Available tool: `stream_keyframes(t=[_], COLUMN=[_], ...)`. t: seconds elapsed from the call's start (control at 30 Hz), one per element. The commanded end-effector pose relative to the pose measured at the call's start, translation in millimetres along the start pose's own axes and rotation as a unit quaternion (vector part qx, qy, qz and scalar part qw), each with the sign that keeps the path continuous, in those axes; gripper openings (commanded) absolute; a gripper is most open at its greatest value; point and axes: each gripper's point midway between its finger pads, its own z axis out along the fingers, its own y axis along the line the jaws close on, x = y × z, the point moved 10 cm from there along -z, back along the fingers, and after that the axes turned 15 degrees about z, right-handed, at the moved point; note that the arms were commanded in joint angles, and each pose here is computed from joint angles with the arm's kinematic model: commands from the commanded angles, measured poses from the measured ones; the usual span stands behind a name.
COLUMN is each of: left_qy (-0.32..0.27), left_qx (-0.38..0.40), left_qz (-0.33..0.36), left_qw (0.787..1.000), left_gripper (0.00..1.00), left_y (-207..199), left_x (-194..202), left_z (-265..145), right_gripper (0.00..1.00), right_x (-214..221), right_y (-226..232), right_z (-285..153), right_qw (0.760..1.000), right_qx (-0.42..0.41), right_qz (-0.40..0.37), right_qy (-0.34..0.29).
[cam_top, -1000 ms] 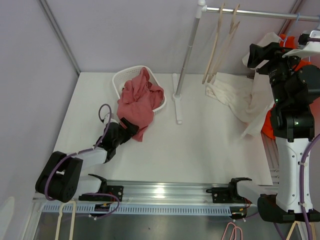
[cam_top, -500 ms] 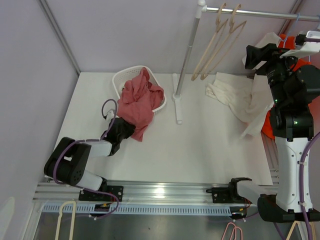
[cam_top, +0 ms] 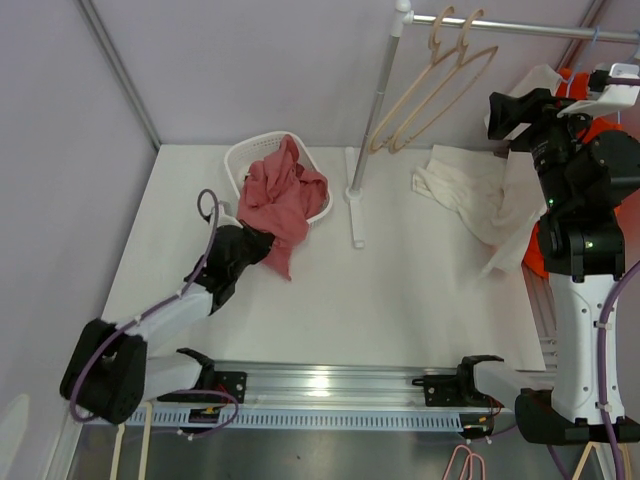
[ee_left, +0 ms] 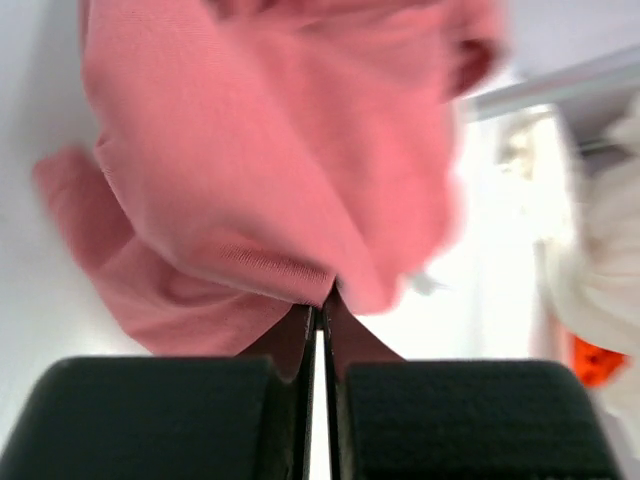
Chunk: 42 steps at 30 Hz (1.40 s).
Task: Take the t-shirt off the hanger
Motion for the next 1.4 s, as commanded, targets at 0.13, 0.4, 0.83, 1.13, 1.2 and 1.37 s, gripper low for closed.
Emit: stream_keyframes(t=[0.13, 0.4, 0.83, 1.13, 1.2, 1.37], left_qy=[-0.106, -0.138, 0.101, 0.216, 0.238, 0.232], left_qx=[0.072, 0.104, -0.004, -0.06, -0.061, -0.046], left_qz=[0.022, 0.062, 0.022, -0.008, -0.009, -0.011], left_qw=[0.992, 0.983, 0.995, 0.975, 0.969, 0.972], left_gripper=[0.01, 0.01, 0.01, 0.09, 0.09, 0.08], left_y=[-43.7, -84.7, -70.6, -22.4, -23.2, -24.6], left_x=[-64.3, -122.8, -150.8, -112.8, -113.2, -113.6], left_z=[-49.7, -11.2, 148.9, 198.9, 199.3, 188.1], right_gripper=[0.72, 0.66, 0.68, 0.68, 0.68, 0.67], right_x=[-2.7, -18.1, -33.7, -30.0, -27.1, -26.3], right_y=[3.6, 2.1, -20.5, -70.4, -80.0, -106.8], right_z=[0.7, 2.7, 17.1, 28.5, 28.9, 30.2], right_qw=[1.0, 0.999, 0.99, 0.973, 0.967, 0.96], right_qx=[-0.017, 0.033, 0.141, 0.229, 0.25, 0.279], right_qz=[0.01, 0.009, -0.001, 0.024, 0.028, 0.029], right_qy=[-0.007, -0.014, -0.006, 0.025, 0.027, 0.021])
